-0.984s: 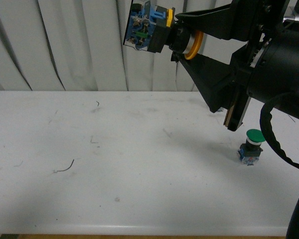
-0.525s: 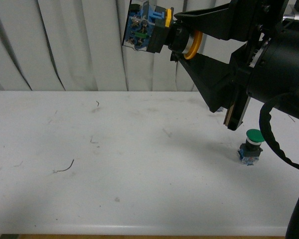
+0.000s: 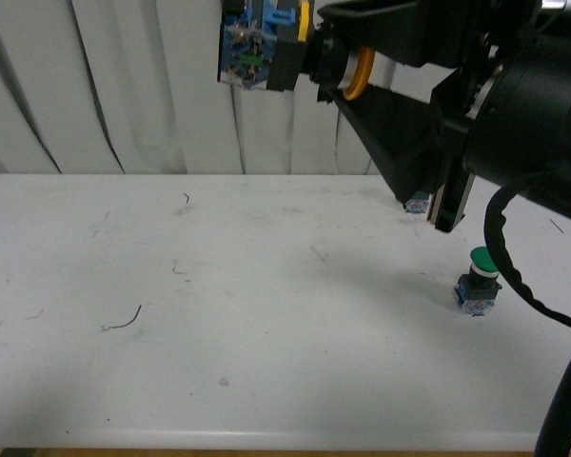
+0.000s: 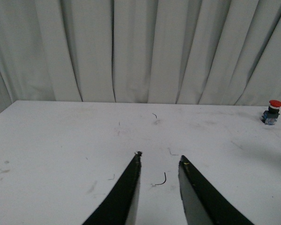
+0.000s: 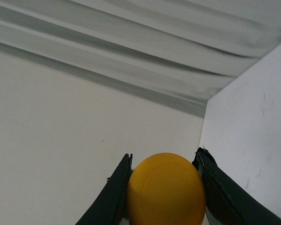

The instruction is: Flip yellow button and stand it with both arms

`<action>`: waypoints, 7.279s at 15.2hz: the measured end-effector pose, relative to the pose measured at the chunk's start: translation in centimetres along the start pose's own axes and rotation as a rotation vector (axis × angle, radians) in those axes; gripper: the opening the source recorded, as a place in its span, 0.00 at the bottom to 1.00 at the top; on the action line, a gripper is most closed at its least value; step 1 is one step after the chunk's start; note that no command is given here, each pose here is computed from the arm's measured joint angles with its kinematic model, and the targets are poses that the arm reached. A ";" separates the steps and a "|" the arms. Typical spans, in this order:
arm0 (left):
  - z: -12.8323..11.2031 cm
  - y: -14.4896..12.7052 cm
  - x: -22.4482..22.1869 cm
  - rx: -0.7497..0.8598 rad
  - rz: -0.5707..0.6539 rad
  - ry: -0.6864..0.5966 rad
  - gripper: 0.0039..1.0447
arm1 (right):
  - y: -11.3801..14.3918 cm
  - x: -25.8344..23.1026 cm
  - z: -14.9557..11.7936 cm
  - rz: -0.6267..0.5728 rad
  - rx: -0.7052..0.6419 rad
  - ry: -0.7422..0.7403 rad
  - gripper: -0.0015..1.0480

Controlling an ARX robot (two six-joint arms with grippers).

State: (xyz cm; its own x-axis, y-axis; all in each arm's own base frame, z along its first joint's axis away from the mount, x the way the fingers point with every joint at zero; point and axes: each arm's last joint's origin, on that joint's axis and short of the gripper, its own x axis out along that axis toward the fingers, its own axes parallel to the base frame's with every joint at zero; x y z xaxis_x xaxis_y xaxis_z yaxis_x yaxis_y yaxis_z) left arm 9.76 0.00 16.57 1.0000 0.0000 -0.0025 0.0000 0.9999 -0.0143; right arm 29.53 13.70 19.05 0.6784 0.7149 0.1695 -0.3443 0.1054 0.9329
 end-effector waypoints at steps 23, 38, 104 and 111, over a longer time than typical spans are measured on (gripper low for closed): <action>0.0 0.0 0.0 0.001 0.000 0.000 0.94 | -4.7 3.7 14.6 -0.895 -1.104 -0.271 0.34; 0.0 0.0 0.0 0.001 0.000 0.000 0.94 | -13.8 8.9 13.6 -1.232 -1.036 0.095 0.34; 0.0 0.0 0.0 0.001 0.000 0.000 0.94 | 4.7 -21.9 -2.0 -0.820 -1.241 -0.368 0.02; 0.0 0.0 0.0 0.001 0.000 0.000 0.94 | 3.6 -22.7 -3.1 -0.808 -1.240 -0.364 0.02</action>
State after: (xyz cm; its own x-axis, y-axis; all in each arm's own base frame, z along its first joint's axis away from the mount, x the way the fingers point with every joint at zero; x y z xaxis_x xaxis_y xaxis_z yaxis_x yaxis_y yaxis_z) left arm 9.76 0.00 16.57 1.0000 0.0000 -0.0025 0.0000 0.9999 -0.0135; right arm 10.86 0.00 17.61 1.0000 -0.0004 -0.0002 0.0004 1.0000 -0.0040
